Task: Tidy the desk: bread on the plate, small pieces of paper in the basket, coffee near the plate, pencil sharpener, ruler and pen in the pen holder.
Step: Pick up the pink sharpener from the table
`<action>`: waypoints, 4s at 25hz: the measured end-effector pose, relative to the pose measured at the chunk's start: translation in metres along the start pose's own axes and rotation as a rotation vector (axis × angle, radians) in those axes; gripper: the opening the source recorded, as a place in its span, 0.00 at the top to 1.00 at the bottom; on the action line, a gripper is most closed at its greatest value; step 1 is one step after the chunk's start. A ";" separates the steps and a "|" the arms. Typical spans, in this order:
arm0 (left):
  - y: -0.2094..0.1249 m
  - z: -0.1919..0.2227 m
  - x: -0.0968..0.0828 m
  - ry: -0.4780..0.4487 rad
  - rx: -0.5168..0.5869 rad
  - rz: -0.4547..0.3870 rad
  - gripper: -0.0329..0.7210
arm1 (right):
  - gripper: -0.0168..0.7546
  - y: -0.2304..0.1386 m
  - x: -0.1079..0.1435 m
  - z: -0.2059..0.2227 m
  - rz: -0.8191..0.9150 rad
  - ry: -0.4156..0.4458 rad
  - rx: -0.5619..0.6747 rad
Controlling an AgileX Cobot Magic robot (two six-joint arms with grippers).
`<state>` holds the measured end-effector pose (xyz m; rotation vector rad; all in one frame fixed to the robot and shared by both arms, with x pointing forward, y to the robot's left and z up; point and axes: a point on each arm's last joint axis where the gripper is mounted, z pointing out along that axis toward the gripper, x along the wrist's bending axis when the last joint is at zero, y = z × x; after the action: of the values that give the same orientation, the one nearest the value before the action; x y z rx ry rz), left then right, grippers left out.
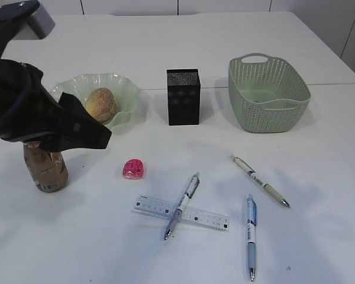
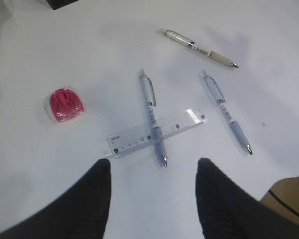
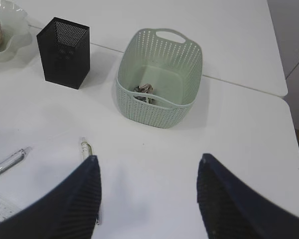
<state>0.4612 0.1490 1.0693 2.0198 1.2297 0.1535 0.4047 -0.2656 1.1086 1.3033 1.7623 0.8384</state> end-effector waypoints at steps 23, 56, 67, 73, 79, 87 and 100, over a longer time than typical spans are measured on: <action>0.034 0.089 0.021 0.052 0.095 -0.037 0.44 | 0.36 0.000 0.000 0.000 0.001 -0.001 0.000; 0.055 0.177 0.031 0.353 0.544 -0.116 0.43 | 0.36 0.000 0.000 0.000 0.001 -0.001 0.000; 0.052 0.205 0.040 0.401 0.583 -0.176 0.43 | 0.36 0.000 0.000 0.000 0.003 -0.001 0.000; 0.052 0.205 0.047 0.440 0.564 -0.282 0.43 | 0.36 0.000 0.000 0.000 0.003 -0.001 0.000; 0.053 0.204 0.049 0.462 0.549 -0.333 0.43 | 0.36 0.001 0.000 0.000 0.003 0.001 -0.008; 0.044 0.214 0.062 0.490 0.598 -0.356 0.43 | 0.36 0.001 0.001 0.000 0.002 0.006 -0.013; 0.043 0.221 0.060 0.442 0.571 -0.379 0.41 | 0.36 0.002 0.001 0.000 0.002 0.006 -0.016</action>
<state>0.6249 0.0674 0.9248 2.2384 2.1051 0.0675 0.4051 -0.2642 1.1098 1.2930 1.7562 0.8570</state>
